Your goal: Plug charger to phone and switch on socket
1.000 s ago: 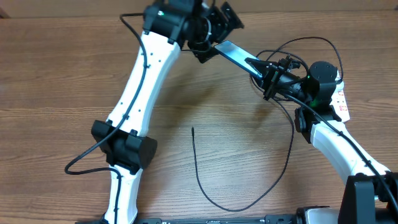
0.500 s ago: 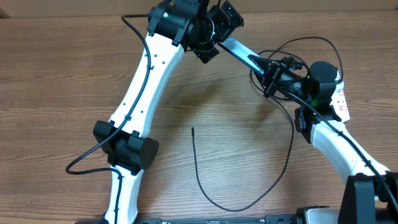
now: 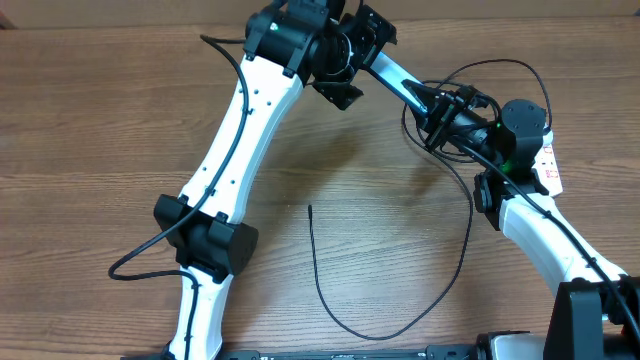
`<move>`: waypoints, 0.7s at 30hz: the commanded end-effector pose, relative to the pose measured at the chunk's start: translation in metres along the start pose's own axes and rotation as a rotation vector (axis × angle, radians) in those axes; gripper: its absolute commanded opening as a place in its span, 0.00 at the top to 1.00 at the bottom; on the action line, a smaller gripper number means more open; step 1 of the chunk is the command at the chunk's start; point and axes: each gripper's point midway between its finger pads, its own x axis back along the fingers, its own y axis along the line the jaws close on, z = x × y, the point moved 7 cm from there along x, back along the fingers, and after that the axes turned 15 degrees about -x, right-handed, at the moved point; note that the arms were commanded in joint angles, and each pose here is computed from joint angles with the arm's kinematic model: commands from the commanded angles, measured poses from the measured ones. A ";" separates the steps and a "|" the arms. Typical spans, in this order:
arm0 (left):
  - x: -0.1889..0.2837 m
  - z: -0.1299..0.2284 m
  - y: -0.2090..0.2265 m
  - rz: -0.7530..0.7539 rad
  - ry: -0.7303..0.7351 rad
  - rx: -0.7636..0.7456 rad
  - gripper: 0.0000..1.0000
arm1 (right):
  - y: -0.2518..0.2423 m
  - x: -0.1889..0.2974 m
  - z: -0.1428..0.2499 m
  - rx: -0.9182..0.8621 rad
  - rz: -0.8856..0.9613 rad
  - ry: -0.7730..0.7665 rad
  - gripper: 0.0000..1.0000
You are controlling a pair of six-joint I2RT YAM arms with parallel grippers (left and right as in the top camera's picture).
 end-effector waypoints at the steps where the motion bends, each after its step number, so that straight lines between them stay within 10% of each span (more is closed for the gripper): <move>1: 0.003 0.004 -0.006 0.022 0.008 0.055 0.00 | 0.010 -0.002 0.012 -0.063 -0.021 0.033 0.96; 21: -0.022 -0.006 0.015 -0.085 -0.052 0.072 0.20 | 0.009 -0.009 0.030 -0.045 -0.028 0.110 0.96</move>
